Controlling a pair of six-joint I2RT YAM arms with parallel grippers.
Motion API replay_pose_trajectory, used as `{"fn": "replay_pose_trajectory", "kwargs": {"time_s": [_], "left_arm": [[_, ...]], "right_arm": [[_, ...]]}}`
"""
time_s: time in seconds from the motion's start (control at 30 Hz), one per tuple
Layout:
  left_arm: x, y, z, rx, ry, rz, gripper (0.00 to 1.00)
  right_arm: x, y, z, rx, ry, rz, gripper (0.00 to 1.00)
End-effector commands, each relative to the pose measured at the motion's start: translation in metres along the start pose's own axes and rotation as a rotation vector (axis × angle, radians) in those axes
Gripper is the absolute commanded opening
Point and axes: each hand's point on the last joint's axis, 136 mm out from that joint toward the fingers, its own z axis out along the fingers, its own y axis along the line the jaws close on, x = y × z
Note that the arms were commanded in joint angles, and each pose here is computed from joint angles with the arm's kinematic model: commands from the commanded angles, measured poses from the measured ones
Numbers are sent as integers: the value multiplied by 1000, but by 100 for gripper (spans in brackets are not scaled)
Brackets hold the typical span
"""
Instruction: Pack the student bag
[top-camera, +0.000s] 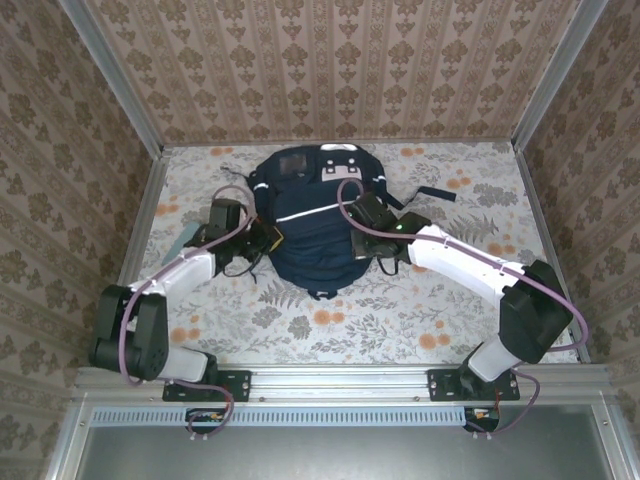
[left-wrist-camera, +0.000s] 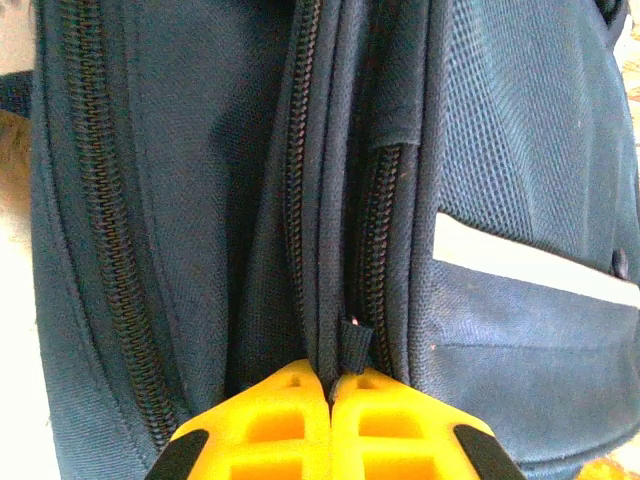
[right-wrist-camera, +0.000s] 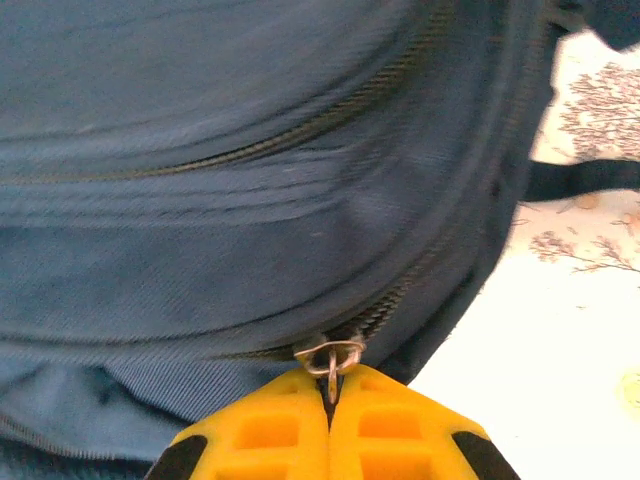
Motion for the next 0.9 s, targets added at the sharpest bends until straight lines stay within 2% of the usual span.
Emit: {"fn": "replay_pose_trajectory", "kwargs": {"time_s": [0.0,0.03,0.13,0.23,0.33,0.63,0.87], "left_arm": [[-30,-26,0,22,-59,126,0],[-35,-26,0,16,-66,129,0],[-47,-24,-3,1,-90,118,21],[-49,-19,-15,-16,-118,100,41],[-40,-11,-25,-26,-121,80,50],[11,-18,-19,142,-12,-50,51],[15,-27,-8,174,-3,-37,51]], "right_arm": [[18,56,-18,-211,13,-117,0],[21,71,-19,-267,14,-125,0],[23,100,-17,-360,15,-99,0],[19,115,-8,-393,28,-57,0],[12,125,-3,-405,25,-34,0],[-1,151,-8,-516,10,-45,0],[6,154,-8,-549,31,-42,0]]}}
